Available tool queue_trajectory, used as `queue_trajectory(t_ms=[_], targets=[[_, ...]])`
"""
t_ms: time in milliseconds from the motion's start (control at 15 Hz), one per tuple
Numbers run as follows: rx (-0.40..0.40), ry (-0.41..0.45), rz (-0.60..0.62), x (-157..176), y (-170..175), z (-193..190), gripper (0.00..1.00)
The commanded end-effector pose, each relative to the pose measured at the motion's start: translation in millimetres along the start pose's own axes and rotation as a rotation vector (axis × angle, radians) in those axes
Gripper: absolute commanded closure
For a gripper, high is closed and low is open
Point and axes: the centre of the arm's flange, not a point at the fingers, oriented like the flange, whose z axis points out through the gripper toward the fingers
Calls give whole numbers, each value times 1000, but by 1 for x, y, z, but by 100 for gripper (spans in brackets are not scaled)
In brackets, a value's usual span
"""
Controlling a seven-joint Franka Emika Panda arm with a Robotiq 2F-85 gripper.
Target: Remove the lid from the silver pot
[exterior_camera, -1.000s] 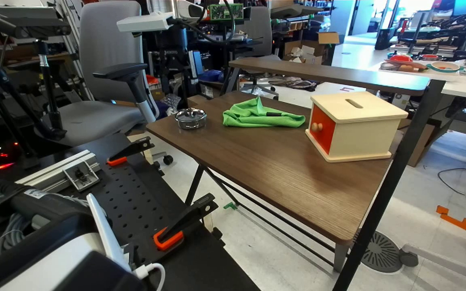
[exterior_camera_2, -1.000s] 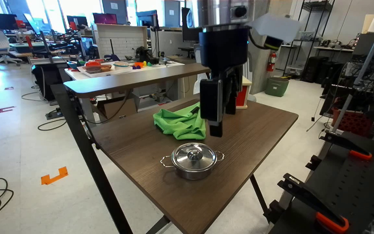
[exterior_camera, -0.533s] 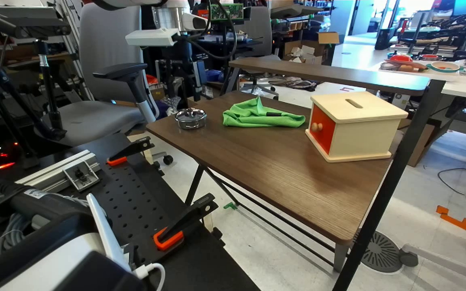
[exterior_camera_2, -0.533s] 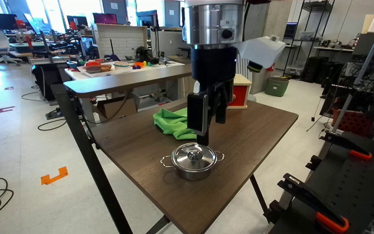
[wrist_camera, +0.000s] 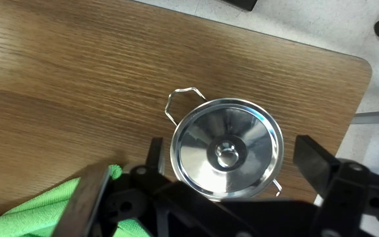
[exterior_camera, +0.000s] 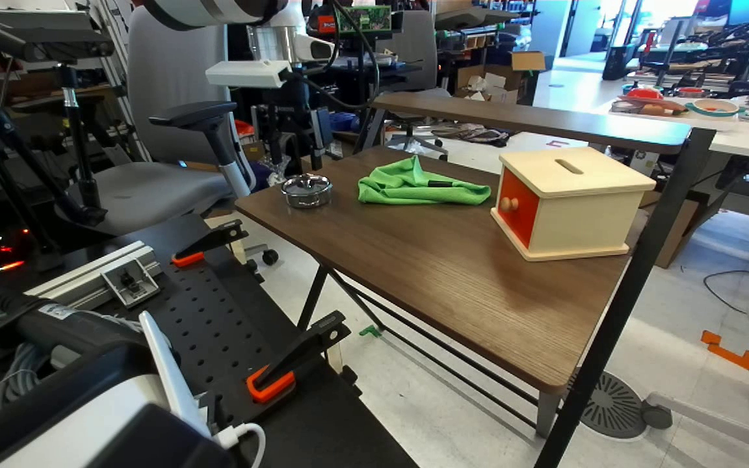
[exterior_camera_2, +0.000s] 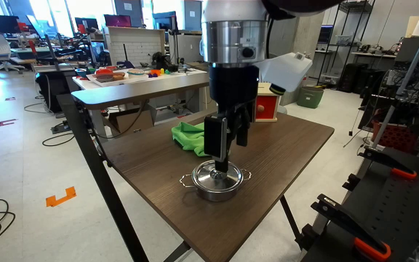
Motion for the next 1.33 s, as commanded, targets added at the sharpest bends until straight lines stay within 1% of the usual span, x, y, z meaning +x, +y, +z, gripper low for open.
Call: queue_trajectory(t_ms=[0, 667, 733, 800, 867, 933, 1067, 1267], targets=[[-12, 30, -10, 11, -3, 7, 0], [-7, 36, -7, 29, -1, 25, 0], [-5, 36, -8, 31, -2, 26, 24], [-6, 36, -8, 33, -3, 28, 26], [-6, 37, -9, 34, -3, 29, 32], [-7, 37, -11, 36, -4, 30, 42], [-8, 36, -13, 38, -5, 33, 58], [-7, 30, -16, 40, -5, 37, 80]])
